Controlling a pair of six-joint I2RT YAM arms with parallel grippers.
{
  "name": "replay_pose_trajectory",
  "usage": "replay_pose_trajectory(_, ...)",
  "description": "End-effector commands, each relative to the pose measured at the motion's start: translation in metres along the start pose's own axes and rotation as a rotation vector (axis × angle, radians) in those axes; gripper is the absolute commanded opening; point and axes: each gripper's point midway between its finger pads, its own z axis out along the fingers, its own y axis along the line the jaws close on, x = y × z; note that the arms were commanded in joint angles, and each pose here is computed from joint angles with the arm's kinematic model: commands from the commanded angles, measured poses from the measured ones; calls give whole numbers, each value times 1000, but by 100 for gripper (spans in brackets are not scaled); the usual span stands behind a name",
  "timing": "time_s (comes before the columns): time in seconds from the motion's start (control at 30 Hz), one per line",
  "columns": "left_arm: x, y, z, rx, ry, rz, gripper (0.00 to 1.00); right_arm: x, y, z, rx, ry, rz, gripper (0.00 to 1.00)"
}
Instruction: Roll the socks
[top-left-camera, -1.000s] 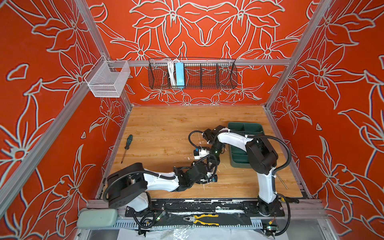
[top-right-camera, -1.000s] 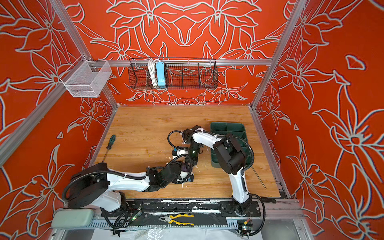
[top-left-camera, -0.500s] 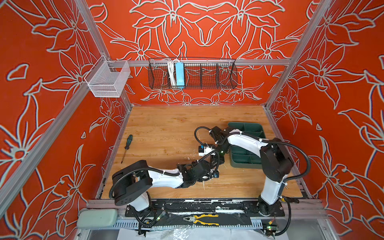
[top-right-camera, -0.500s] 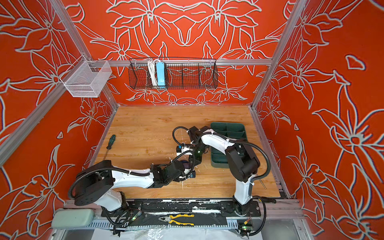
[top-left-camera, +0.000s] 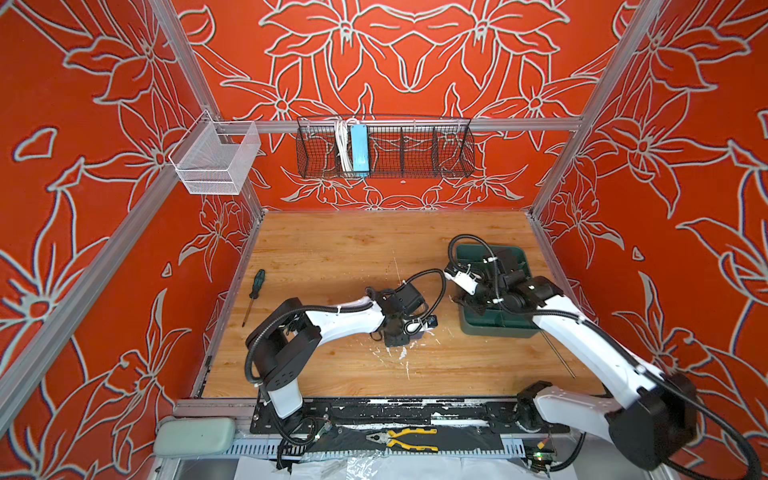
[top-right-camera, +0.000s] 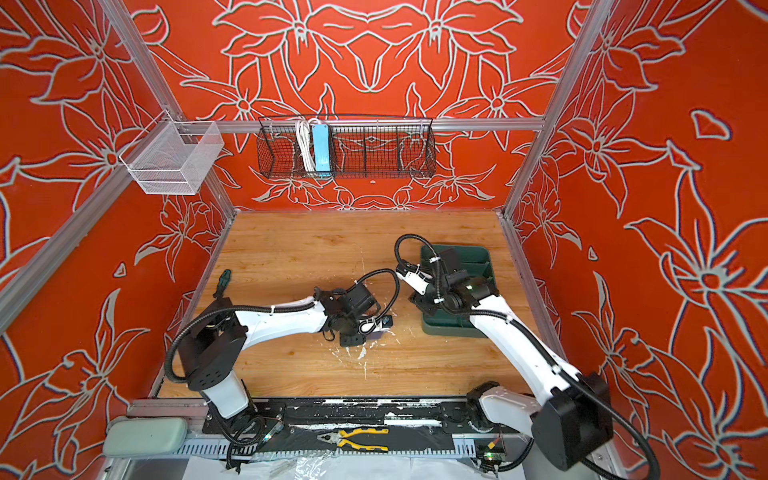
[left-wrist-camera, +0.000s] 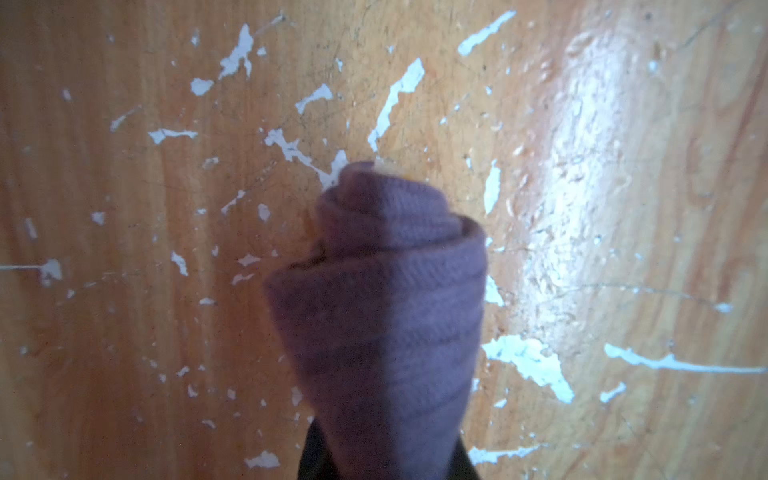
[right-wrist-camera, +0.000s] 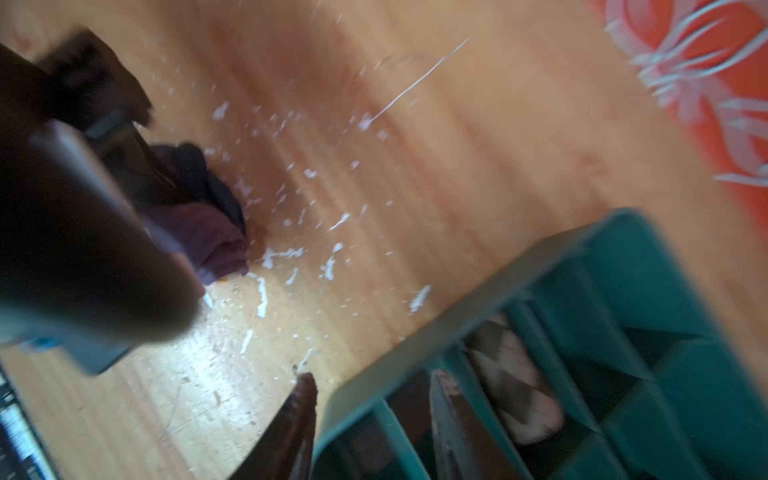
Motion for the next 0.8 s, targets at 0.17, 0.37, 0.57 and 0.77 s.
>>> replay_pose_trajectory(0.17,9,-27,10,396,92,-244,0,-6,79,-29,-120,-178,-547,57)
replay_pose_trajectory(0.37,1,-18,9,524,79,-324,0,2,97,12,-21,-91,-824,61)
replay_pose_trajectory(0.57,-4,-11,16,585,90,-374,0,0,112,63,-35,-53,-942,66)
replay_pose_trajectory(0.77,-5,-8,17,607,92,-396,0,-5,113,103,-21,-28,-945,68)
